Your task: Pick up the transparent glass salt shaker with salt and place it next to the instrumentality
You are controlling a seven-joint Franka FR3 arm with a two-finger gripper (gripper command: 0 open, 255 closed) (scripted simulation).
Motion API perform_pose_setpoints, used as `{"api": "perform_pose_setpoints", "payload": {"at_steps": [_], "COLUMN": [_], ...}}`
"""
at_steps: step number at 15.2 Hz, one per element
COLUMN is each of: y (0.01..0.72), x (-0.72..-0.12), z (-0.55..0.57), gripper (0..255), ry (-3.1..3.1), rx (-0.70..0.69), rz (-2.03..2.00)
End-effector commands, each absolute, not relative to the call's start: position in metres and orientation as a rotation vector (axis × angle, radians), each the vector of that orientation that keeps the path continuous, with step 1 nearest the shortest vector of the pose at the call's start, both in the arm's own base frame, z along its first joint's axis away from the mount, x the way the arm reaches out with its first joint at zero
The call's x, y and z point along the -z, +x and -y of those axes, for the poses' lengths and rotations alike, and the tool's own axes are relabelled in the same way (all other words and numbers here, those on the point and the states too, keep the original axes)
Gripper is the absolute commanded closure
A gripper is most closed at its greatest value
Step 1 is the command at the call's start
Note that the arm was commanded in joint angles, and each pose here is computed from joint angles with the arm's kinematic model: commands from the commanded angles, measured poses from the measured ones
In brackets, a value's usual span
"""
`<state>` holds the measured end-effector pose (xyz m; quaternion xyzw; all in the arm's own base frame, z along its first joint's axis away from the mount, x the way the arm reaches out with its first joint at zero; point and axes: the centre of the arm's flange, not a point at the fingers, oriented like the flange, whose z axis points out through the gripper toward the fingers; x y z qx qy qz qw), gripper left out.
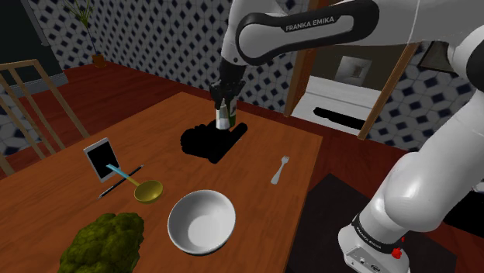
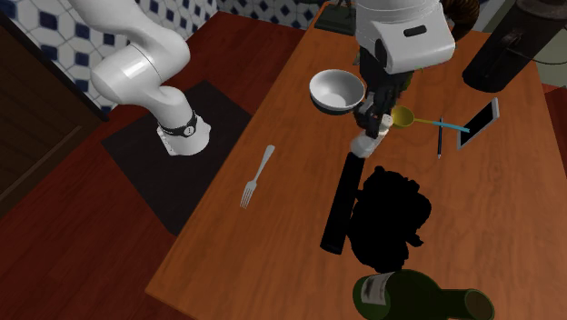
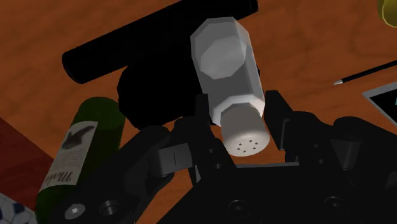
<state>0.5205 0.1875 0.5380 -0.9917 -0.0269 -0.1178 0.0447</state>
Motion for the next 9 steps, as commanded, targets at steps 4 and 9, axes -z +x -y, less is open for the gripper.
{"api": "perform_pose_setpoints", "payload": {"at_steps": [4, 9], "y": [0.564, 0.605], "x": [-0.539, -0.539], "z": [-0.238, -0.290], "gripper": [255, 255], "ry": [-3.029, -3.029], "rx": [0.360, 0.360], "rz": [0.081, 0.081]}}
